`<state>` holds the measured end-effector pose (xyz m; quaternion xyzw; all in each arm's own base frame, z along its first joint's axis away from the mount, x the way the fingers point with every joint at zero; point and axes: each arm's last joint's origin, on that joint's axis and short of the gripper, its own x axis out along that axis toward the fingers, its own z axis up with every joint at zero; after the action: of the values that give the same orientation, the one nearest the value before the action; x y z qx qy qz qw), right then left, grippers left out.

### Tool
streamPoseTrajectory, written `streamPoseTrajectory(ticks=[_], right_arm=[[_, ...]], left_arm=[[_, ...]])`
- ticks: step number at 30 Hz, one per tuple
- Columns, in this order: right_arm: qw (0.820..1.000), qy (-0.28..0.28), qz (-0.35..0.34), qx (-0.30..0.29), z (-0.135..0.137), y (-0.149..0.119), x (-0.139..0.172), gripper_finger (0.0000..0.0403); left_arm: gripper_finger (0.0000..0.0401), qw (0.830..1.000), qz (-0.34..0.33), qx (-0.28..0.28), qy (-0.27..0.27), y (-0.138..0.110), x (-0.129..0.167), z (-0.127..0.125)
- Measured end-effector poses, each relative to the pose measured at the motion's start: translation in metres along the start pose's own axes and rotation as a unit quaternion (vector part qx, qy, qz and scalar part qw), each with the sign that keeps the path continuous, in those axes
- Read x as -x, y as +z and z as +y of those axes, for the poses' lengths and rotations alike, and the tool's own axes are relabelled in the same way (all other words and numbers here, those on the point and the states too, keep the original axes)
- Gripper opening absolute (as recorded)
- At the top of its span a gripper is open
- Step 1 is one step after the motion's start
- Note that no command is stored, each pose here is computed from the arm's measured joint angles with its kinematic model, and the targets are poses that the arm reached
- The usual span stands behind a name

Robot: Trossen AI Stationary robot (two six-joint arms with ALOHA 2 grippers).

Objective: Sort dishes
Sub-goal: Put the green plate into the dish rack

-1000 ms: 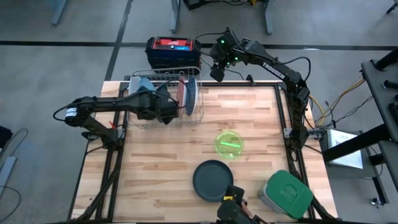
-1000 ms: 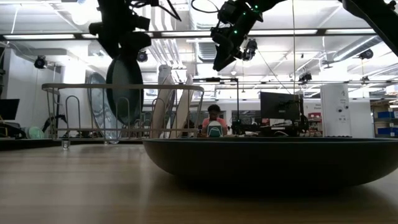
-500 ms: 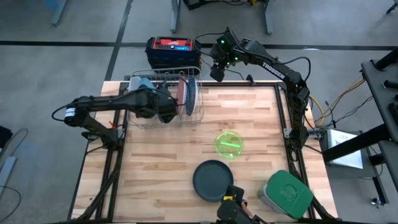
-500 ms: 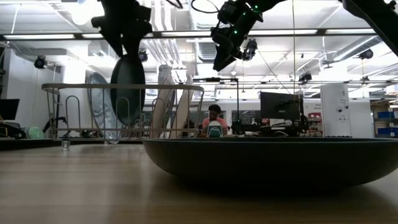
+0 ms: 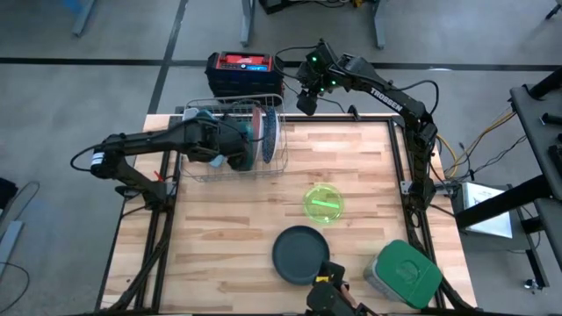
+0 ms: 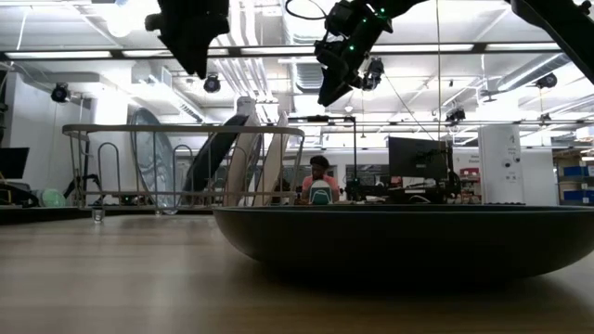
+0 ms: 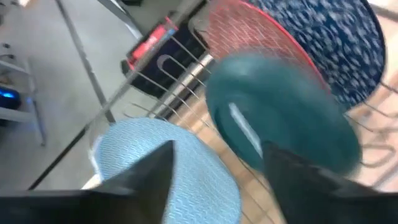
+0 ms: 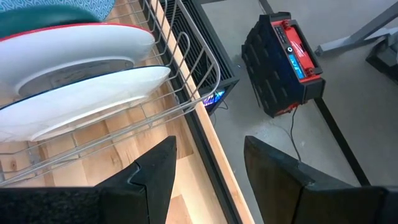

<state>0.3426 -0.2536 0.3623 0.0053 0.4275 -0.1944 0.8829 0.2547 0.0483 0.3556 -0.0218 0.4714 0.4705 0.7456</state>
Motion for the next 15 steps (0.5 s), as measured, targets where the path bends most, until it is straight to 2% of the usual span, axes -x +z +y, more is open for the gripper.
streamPoseTrajectory(ticks=[4, 5, 6, 11, 15], right_arm=[[1.0, 0.0, 0.0, 0.0, 0.0, 0.0, 0.0, 0.0179], [1.0, 0.0, 0.0, 0.0, 0.0, 0.0, 0.0, 0.0179], [1.0, 0.0, 0.0, 0.0, 0.0, 0.0, 0.0, 0.0179], [1.0, 0.004, -0.001, 0.0, 0.0, 0.0, 0.0, 0.0179], [1.0, 0.012, -0.003, 0.002, 0.001, 0.0, 0.0, 0.0179]], left_arm=[[0.0055, 1.0, 0.022, -0.013, -0.008, -0.006, -0.008, -0.006], [0.0029, 1.0, 0.021, -0.01, -0.007, -0.007, -0.009, -0.007], [0.0018, 1.0, 0.019, -0.005, -0.006, -0.007, -0.01, -0.008], [0.0032, 1.0, 0.016, 0.001, -0.003, -0.01, -0.015, -0.012], [0.0026, 0.998, 0.024, -0.029, -0.044, -0.014, -0.021, -0.023]])
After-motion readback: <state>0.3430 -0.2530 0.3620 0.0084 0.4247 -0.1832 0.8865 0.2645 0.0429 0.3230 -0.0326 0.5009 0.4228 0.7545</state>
